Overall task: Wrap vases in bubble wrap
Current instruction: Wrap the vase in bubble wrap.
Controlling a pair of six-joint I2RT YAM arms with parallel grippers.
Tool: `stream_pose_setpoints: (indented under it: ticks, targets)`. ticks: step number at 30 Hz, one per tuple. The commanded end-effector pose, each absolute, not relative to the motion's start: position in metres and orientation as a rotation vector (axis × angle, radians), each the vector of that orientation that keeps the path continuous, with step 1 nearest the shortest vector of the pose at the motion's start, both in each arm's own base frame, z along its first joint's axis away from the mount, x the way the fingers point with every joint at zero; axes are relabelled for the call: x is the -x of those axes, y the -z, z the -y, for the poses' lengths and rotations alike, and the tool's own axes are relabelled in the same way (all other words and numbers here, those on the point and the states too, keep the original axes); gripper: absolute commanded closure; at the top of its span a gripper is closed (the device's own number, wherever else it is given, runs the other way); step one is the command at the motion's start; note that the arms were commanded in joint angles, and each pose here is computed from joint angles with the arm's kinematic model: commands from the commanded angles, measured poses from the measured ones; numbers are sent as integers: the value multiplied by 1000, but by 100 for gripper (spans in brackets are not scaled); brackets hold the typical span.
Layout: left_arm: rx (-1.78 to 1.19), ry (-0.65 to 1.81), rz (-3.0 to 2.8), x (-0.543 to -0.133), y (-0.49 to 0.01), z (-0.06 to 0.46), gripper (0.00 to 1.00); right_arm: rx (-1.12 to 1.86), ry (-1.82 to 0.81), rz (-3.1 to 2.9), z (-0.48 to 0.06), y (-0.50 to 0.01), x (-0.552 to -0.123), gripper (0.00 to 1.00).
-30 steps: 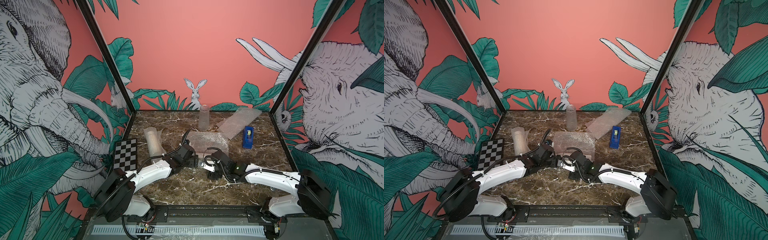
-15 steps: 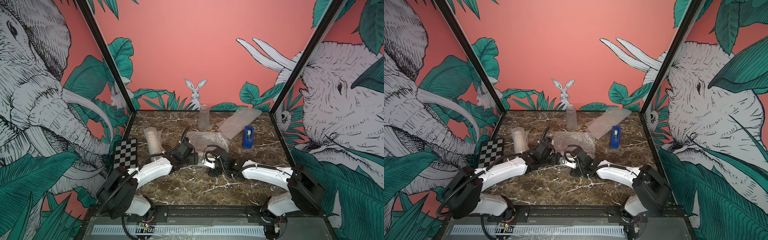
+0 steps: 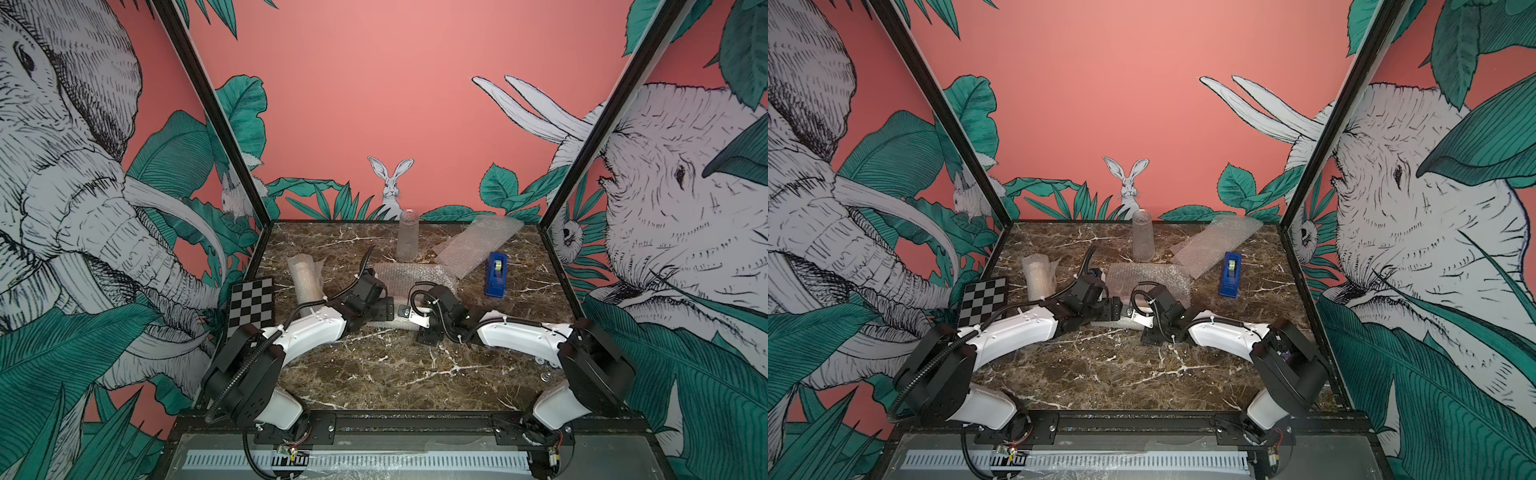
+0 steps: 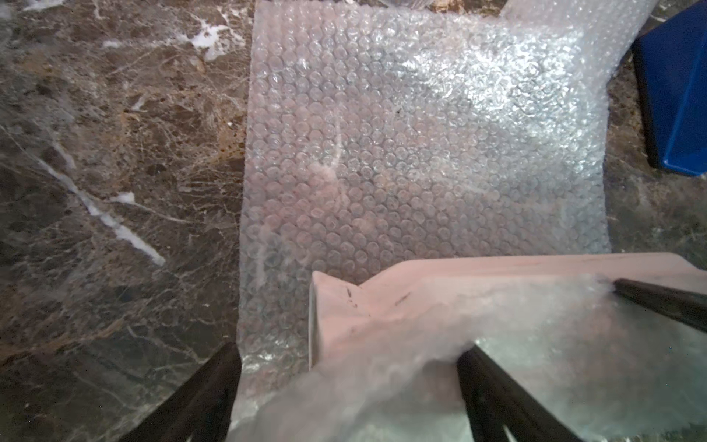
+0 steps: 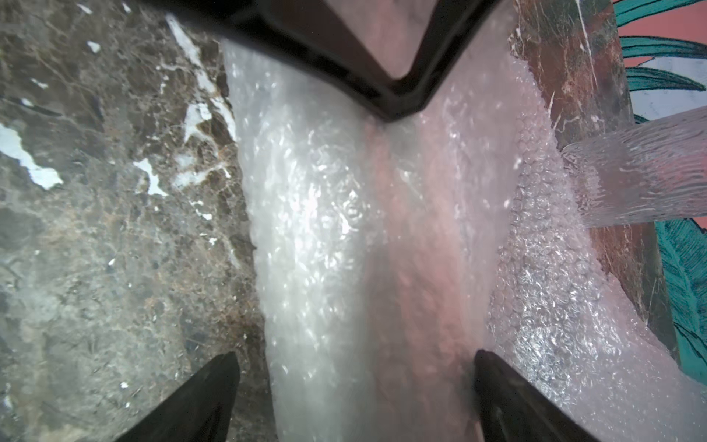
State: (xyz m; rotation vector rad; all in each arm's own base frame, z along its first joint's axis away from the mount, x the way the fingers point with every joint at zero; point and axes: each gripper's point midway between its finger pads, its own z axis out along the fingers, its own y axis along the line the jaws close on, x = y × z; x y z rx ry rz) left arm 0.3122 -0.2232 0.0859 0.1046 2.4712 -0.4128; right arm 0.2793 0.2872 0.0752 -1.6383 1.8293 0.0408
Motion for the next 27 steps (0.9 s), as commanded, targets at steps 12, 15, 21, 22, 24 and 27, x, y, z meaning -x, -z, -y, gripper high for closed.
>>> stream_pose_setpoints:
  ticks: [12, 15, 21, 22, 24, 27]
  targets:
    - [-39, 413, -2460, -342, -94, 215, 10, 1785, -77, -1980, -279, -41, -276, 7]
    - [-26, 418, -2441, -349, -103, 211, 10, 1798, -75, -1995, -280, -39, -277, 8]
    - [2, 398, -2408, -353, -123, 198, 10, 1811, -91, -2008, -282, -37, -276, 11]
    - [9, 389, -2398, -352, -128, 194, 10, 1809, -101, -2011, -283, -38, -276, 11]
    - [29, 374, -2379, -348, -137, 186, 9, 1795, -105, -2020, -285, -39, -278, 12]
    - [54, 374, -2358, -339, -147, 175, 9, 1751, -122, -2060, -290, -41, -281, 12]
